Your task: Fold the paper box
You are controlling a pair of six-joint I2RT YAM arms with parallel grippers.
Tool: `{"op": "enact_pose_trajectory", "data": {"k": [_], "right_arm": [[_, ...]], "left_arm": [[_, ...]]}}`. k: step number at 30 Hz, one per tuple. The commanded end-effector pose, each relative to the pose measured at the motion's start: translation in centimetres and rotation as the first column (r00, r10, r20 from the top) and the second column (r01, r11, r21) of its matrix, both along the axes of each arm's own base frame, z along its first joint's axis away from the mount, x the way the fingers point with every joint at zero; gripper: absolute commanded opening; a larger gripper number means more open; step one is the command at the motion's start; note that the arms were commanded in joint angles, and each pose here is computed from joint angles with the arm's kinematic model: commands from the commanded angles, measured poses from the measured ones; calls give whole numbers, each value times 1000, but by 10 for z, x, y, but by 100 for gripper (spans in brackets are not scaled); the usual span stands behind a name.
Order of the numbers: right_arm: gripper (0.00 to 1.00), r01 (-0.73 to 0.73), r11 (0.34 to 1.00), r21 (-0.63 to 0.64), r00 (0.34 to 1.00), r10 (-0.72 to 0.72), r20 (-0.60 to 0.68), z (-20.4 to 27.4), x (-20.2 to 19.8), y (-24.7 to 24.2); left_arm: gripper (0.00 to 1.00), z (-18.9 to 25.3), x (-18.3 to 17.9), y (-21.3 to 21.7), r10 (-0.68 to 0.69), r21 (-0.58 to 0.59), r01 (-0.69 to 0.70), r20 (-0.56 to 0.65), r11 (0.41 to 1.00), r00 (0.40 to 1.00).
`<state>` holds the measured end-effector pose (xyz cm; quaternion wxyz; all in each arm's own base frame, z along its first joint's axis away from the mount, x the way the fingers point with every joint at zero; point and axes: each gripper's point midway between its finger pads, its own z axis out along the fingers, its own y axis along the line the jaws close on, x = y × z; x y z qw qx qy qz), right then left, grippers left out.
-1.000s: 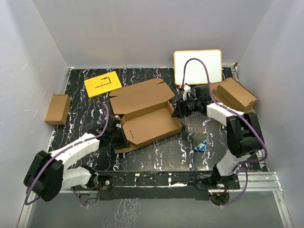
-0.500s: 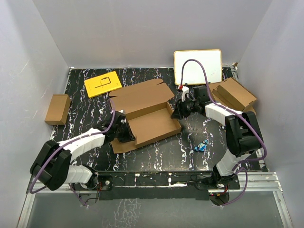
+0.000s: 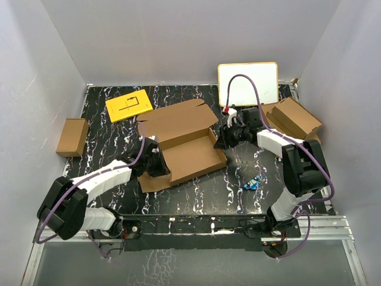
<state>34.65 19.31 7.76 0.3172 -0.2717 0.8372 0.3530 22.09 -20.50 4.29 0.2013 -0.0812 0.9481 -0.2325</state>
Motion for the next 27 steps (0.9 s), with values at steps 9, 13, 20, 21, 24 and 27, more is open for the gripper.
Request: {"op": "enact_pose_trajectory", "data": {"k": [9, 13, 20, 21, 24, 27], "right_arm": [[44, 13, 1000, 6, 999, -13, 42, 7, 9, 3], [44, 11, 1000, 5, 999, -11, 43, 6, 9, 3], [44, 11, 1000, 6, 999, -11, 41, 6, 9, 3], [44, 11, 1000, 6, 999, -11, 40, 5, 9, 2], [44, 10, 1000, 5, 999, -10, 40, 5, 9, 3], [44, 11, 1000, 5, 999, -11, 40, 5, 9, 2]], "left_arm": [[42, 58, -3, 58, 49, 200, -83, 169, 976, 984], [58, 72, 0, 84, 69, 273, -135, 240, 952, 968], [67, 67, 9, 125, 170, 296, -228, 209, 928, 963], [67, 64, 11, 126, 182, 271, -232, 199, 934, 963], [67, 53, 14, 119, 196, 198, -229, 174, 953, 965], [67, 36, 12, 109, 195, 145, -214, 138, 966, 971]]}}
